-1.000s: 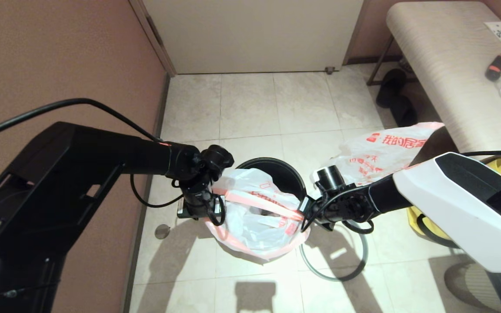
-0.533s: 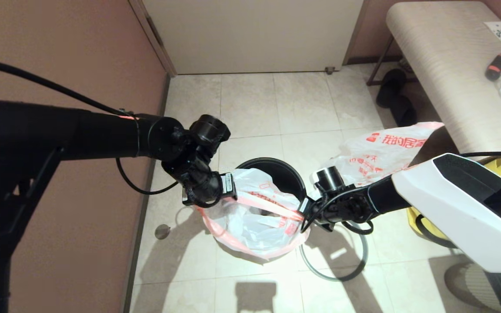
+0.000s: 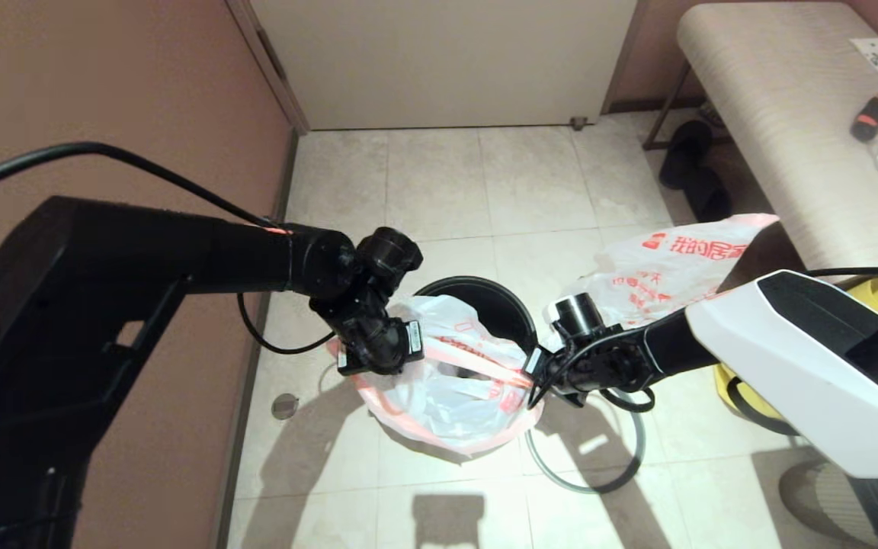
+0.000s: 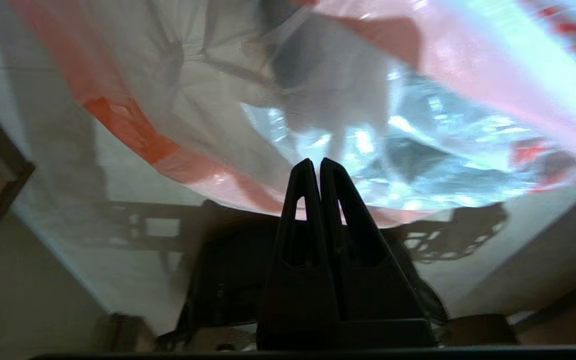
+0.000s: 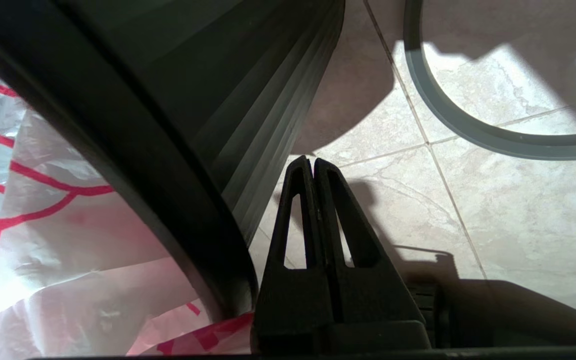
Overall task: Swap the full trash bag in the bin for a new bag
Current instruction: Put the new garbage bag on the trash can
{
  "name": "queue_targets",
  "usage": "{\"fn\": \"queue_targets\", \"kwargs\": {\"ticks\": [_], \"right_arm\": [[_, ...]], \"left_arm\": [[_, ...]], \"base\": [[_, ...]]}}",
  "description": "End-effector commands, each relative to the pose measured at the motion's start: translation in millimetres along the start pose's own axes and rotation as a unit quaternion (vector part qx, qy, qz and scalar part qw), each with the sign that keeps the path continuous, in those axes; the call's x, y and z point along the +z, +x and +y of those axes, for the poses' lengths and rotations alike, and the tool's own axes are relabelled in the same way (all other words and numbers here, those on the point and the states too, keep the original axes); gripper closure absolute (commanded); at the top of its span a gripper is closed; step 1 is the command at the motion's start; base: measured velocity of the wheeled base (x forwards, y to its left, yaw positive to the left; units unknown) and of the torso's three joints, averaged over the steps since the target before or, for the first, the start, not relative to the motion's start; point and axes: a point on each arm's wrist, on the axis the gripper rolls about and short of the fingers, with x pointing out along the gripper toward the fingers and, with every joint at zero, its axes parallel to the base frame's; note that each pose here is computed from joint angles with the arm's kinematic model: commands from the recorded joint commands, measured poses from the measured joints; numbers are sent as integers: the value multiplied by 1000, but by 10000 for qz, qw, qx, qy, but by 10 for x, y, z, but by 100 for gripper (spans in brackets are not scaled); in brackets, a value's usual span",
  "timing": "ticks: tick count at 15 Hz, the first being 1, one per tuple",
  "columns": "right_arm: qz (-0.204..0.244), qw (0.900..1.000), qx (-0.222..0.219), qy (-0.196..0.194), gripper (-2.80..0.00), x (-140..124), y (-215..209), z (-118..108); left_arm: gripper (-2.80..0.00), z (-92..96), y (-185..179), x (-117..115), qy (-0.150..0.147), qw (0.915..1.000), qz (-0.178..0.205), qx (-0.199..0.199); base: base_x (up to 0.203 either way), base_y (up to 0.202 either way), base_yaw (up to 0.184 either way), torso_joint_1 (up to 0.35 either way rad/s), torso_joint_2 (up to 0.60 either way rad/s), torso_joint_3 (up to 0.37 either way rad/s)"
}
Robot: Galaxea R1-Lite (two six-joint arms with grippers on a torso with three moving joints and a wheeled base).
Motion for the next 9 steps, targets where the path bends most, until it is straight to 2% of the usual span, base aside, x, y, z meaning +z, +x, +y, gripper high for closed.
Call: {"fn": "queue_targets", "kwargs": {"ticks": [1, 3, 7, 9], "right_arm": [[14, 10000, -17, 22, 0, -11, 18, -10], [13, 10000, -36, 20, 0, -10, 32, -22], [10, 10000, -44, 23, 0, -1, 49, -35], [2, 10000, -69, 34, 0, 7, 71, -49]], "left_arm": [[0, 7, 299, -82, 94, 9988, 371, 321], [0, -22, 455, -163, 299, 9963, 457, 665], [0, -51, 556, -272, 595, 9933, 627, 773], [0, -41, 664, -282, 608, 9926, 667, 808]], "base": [[0, 0, 0, 0, 0, 0], [0, 0, 0, 0, 0, 0], [0, 0, 0, 0, 0, 0], [0, 0, 0, 0, 0, 0]]}}
